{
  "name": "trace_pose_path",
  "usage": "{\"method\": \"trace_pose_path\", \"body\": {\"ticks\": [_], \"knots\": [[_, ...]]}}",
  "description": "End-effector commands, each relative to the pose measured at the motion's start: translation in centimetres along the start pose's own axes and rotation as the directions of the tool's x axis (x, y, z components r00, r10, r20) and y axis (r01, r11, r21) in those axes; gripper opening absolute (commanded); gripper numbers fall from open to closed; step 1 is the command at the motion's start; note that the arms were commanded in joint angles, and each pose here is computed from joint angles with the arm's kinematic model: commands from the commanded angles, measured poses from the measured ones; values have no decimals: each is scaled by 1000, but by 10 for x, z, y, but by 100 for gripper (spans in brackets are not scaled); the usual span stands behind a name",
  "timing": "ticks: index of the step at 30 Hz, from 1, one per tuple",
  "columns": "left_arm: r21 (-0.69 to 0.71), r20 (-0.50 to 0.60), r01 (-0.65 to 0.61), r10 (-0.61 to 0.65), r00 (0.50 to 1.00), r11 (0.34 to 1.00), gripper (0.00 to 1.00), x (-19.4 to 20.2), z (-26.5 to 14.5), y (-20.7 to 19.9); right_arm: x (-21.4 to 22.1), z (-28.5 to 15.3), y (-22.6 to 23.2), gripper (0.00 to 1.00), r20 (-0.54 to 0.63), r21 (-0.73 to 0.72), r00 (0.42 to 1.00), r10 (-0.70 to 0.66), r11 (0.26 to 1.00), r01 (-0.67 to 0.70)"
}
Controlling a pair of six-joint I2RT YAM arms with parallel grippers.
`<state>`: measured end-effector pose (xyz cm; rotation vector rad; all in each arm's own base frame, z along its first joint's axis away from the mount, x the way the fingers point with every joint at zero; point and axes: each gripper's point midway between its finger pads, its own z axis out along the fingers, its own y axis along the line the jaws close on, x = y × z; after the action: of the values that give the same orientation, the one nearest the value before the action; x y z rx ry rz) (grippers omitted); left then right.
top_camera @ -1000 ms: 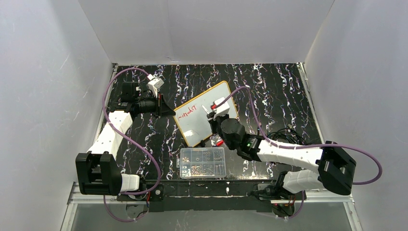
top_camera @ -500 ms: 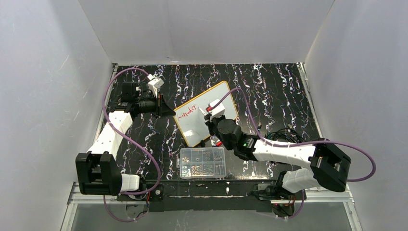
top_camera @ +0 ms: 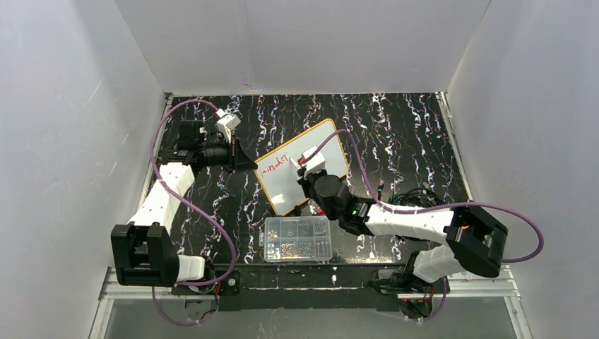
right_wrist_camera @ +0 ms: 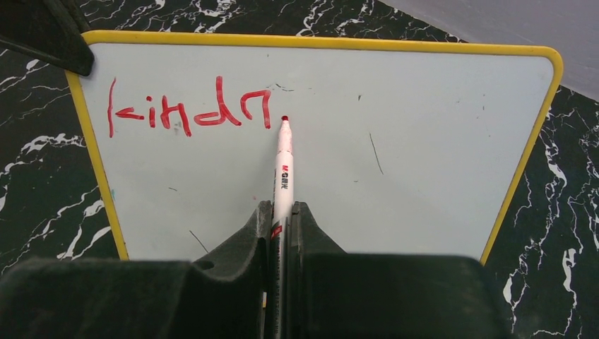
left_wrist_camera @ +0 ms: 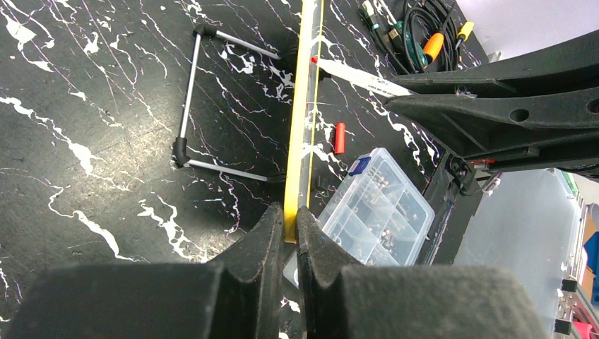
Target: Write a sentence on the whiteboard
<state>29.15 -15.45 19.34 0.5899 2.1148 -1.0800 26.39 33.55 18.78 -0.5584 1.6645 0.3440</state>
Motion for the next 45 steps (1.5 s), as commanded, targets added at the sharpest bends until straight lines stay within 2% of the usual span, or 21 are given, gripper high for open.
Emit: {"method": "trace_pose_path", "body": {"ticks": [1, 8, 22, 45], "knots": [[32, 11, -25, 25, 1000, 999, 0, -3, -5, -14, -27, 6, -7, 1, 68, 61, 997, 32, 997, -36], [32, 10, -25, 24, 1000, 999, 0, -3, -5, -14, -33, 9, -11, 1, 82, 85, 996, 35, 996, -42], [34, 10, -24, 24, 1000, 999, 0, -4, -5, -13, -41, 11, -3, 1, 107, 31, 994, 15, 999, -18], [35, 14, -29, 28, 1000, 999, 0, -5, -5, -15, 2, -5, 4, 1, 3, -2, 998, 58, 998, -58]]}}
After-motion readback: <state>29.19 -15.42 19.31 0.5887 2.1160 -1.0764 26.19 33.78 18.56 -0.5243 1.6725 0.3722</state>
